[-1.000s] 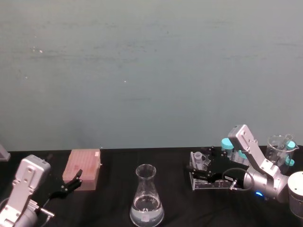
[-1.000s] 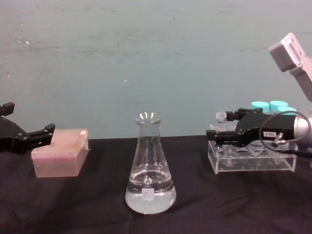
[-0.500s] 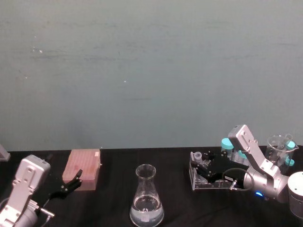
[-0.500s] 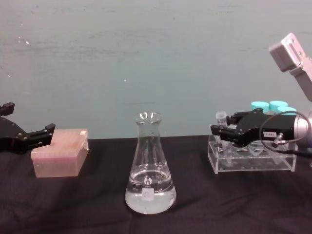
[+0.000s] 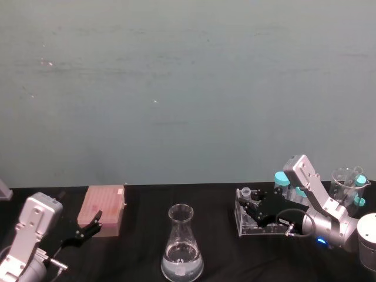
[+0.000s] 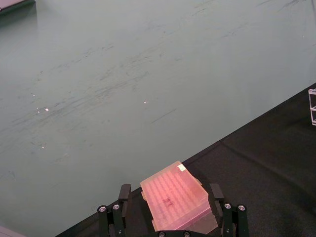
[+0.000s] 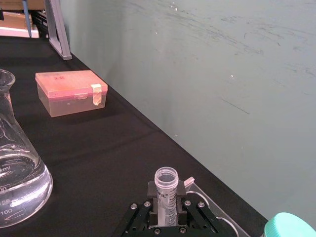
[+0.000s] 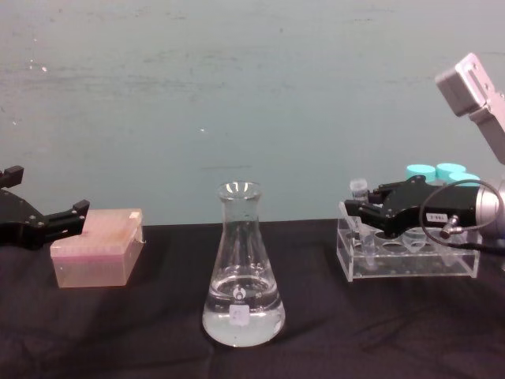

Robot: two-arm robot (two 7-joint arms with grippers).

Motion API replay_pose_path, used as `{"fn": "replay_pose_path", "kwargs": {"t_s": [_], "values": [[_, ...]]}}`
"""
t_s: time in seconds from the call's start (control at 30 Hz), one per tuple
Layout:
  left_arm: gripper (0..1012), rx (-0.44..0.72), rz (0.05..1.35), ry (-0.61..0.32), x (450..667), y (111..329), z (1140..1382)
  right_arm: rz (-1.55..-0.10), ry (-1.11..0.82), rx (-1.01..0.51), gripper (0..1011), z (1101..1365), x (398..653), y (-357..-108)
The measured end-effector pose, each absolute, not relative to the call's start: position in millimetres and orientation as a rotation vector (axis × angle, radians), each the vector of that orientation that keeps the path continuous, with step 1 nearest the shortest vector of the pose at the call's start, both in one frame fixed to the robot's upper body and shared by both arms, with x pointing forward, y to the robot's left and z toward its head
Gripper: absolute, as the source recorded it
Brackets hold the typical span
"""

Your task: Pour the liquid from the test tube into the beaker using one hand.

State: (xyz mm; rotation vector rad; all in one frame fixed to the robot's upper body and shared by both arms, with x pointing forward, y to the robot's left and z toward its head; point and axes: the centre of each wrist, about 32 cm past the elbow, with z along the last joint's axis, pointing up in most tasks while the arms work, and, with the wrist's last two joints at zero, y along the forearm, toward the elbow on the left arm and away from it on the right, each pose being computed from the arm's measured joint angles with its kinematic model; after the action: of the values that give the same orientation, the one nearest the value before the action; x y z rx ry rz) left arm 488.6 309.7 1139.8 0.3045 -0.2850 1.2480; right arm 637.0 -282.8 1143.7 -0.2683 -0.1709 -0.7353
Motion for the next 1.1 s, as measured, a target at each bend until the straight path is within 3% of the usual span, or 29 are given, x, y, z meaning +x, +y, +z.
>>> {"fn": "replay_pose_path", "kwargs": {"t_s": [0.47, 1.1], "values": [[1000, 0.305, 1.248, -0.285, 488.6, 309.7, 1139.8, -0.735, -0.174, -0.268, 198, 1145.2, 636.2, -282.3], [1000, 0.305, 1.248, -0.285, 488.6, 309.7, 1139.8, -0.747, -0.211, -0.215, 199, 1168.8, 631.6, -283.1]]}}
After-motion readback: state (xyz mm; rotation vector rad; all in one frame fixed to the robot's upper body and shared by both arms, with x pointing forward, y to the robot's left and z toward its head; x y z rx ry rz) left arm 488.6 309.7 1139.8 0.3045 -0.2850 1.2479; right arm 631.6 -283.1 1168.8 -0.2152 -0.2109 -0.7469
